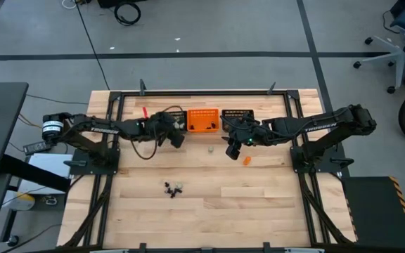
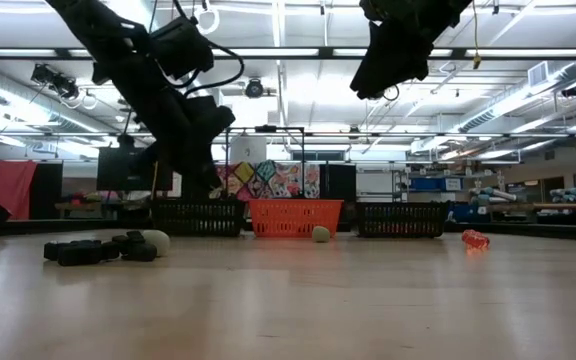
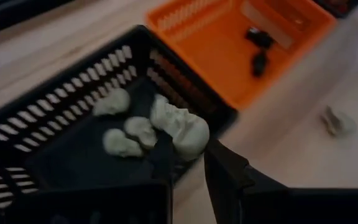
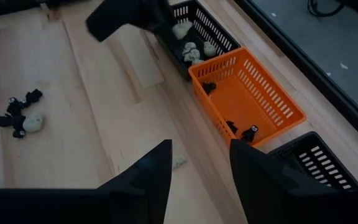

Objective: Sort Halloween decoration
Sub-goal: Put the white skull toy into the left black bin

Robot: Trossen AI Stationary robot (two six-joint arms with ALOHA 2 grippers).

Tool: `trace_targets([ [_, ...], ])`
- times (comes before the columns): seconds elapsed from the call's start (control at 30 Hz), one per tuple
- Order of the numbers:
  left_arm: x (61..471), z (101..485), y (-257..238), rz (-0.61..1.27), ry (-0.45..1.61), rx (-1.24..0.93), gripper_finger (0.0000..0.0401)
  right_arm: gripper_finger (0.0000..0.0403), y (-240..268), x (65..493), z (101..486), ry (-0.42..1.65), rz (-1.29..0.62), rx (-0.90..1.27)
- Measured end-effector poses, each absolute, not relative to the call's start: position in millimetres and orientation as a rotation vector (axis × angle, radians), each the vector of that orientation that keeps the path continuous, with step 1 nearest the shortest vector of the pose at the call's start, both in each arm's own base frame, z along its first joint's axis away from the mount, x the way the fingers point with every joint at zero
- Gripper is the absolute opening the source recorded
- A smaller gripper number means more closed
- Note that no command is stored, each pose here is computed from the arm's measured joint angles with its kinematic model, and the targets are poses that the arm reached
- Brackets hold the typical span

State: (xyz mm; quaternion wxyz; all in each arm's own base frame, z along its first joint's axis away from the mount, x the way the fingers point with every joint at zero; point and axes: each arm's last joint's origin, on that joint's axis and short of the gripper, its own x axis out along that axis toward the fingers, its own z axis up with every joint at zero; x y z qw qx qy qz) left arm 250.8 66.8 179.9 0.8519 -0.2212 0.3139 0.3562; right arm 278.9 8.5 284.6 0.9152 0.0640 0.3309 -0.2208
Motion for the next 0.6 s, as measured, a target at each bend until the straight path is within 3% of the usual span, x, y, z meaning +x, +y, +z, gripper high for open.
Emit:
trace_targets([
  [0.3,241.2,175.9,97.2,0.861,0.664,-0.505,0.0052,0.0165,6.9,279.0,284.6,0.680,-0.460,0.132],
  [0.6,237.3,160.1,116.6,0.845,0.738,-0.578,0.0052,0.0165,6.4,279.0,284.6,0.679,-0.464,0.138],
])
